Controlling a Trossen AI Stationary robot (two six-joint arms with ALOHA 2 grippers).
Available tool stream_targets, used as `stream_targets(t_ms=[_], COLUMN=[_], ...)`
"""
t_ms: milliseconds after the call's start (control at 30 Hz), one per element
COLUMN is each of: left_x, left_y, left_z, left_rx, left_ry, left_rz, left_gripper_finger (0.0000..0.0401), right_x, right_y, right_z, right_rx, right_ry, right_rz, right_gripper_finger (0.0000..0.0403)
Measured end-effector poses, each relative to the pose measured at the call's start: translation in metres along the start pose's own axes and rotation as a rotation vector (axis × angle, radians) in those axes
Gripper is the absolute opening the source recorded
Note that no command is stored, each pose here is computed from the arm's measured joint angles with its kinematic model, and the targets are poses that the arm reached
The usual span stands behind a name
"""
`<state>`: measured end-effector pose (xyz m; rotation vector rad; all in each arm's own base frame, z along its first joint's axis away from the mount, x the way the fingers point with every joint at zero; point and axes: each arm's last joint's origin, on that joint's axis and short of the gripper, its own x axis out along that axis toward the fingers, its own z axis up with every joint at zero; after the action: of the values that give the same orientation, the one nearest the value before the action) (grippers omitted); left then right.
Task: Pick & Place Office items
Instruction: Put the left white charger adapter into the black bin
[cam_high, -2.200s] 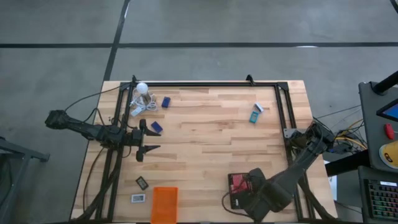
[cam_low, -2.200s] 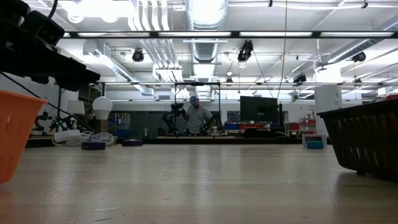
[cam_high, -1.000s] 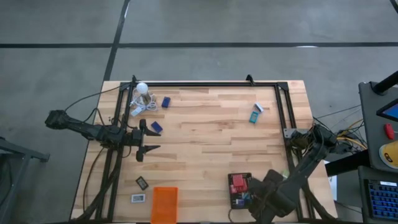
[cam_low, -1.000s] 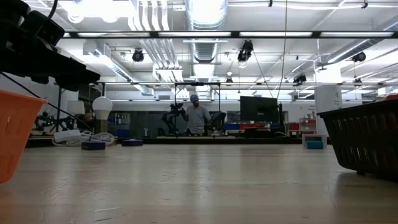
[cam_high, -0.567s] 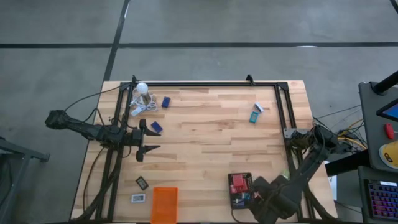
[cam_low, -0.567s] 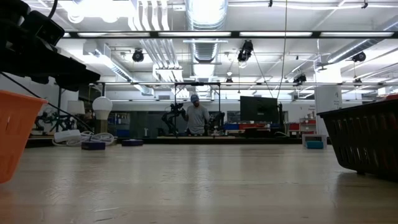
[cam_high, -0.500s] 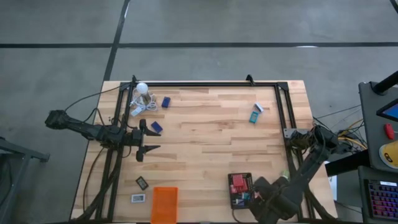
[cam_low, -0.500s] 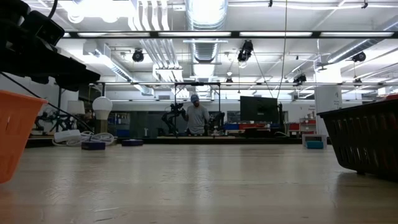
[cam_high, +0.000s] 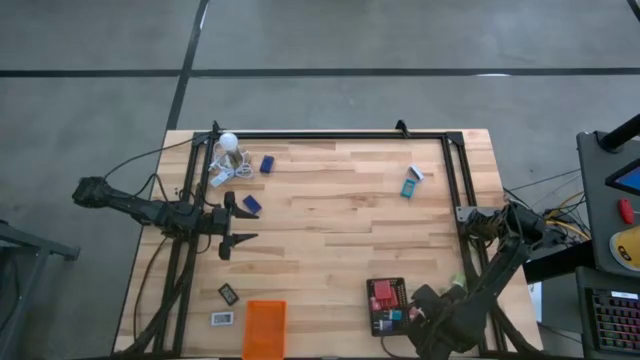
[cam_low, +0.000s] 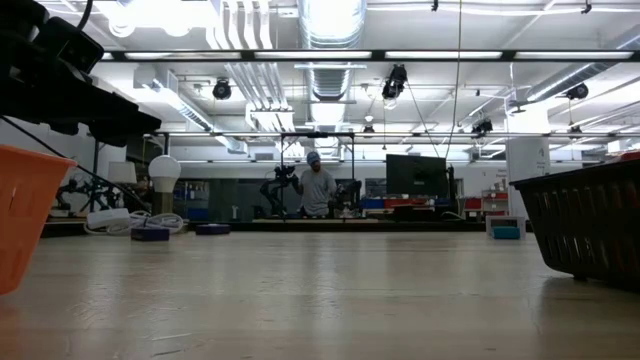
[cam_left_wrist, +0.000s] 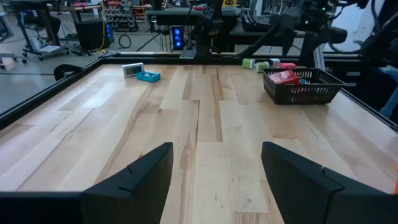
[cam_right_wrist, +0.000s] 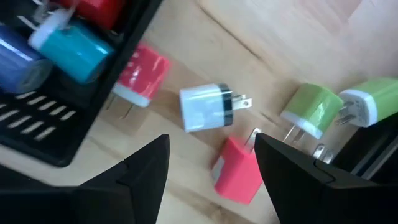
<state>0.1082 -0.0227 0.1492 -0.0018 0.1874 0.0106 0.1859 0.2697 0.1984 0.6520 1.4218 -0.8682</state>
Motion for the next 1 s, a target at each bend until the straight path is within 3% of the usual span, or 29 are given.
stream_targets(t_ms=[1000], left_x=[0.0], left_y=[0.0], left_z=[0.0], left_rx=[0.0], left_ry=[0.0], left_rz=[0.0], left_gripper_finger=[0.0252], right_x=[0.038], right_y=[-0.004], right_z=[0.001], right_rx=[-0.021], right_ry=[0.006], right_rz=[0.029], right_gripper_finger=[0.0223])
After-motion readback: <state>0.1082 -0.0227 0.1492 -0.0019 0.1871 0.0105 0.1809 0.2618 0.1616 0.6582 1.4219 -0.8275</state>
